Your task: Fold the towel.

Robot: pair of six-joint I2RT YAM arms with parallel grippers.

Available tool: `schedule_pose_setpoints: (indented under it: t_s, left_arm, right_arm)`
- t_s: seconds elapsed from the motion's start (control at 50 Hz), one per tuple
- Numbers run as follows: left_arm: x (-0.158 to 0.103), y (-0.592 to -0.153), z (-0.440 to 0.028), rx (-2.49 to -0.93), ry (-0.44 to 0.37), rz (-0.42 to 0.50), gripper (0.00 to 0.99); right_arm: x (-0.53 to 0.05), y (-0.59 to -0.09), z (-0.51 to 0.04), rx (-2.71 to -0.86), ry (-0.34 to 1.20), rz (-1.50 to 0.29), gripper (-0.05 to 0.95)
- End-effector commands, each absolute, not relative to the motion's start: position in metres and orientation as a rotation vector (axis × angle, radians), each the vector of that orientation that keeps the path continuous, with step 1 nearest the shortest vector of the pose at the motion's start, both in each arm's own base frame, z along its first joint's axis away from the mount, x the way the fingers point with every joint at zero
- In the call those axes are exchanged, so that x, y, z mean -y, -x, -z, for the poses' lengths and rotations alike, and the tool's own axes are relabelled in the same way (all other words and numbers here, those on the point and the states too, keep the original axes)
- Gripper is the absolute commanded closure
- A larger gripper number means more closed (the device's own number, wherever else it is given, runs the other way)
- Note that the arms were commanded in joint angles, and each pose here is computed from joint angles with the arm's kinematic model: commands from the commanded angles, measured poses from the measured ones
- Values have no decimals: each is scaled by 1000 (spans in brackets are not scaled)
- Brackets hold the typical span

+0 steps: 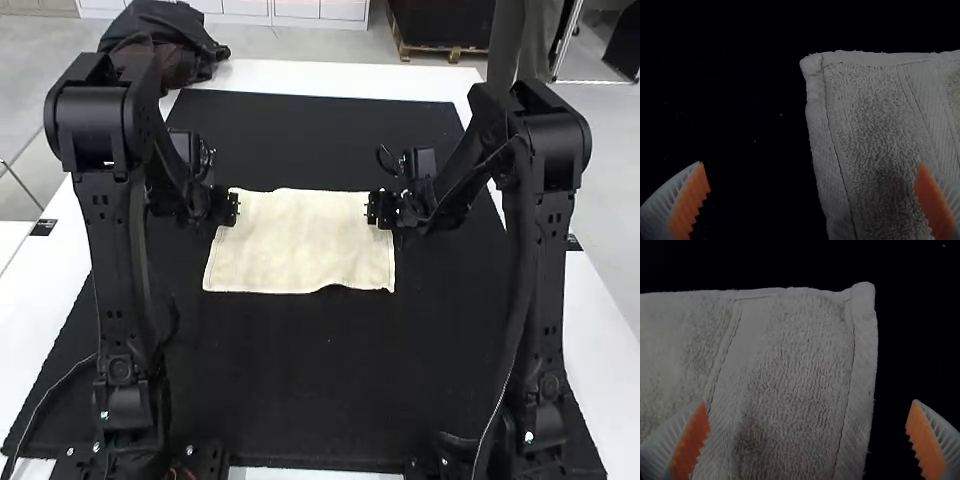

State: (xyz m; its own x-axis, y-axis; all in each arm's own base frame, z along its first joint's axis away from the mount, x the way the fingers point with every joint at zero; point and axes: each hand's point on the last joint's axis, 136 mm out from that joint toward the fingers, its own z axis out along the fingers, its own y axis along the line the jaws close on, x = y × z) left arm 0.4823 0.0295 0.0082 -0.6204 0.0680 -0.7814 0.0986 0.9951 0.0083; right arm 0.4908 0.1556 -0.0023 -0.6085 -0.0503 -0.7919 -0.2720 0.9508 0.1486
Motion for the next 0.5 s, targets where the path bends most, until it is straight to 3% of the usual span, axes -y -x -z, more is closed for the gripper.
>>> schedule_pose_setpoints:
  t_s: [0.0, 0.48]
  left_arm:
    - [-29, -489, -11, -2229, -133, 43, 39]
    - [-29, -485, -2, -2256, -135, 45, 38]
  right_arm:
    - [-157, -497, 1, -2197, 237, -316, -7]
    - [-163, -494, 13, -2221, 256, -329, -8]
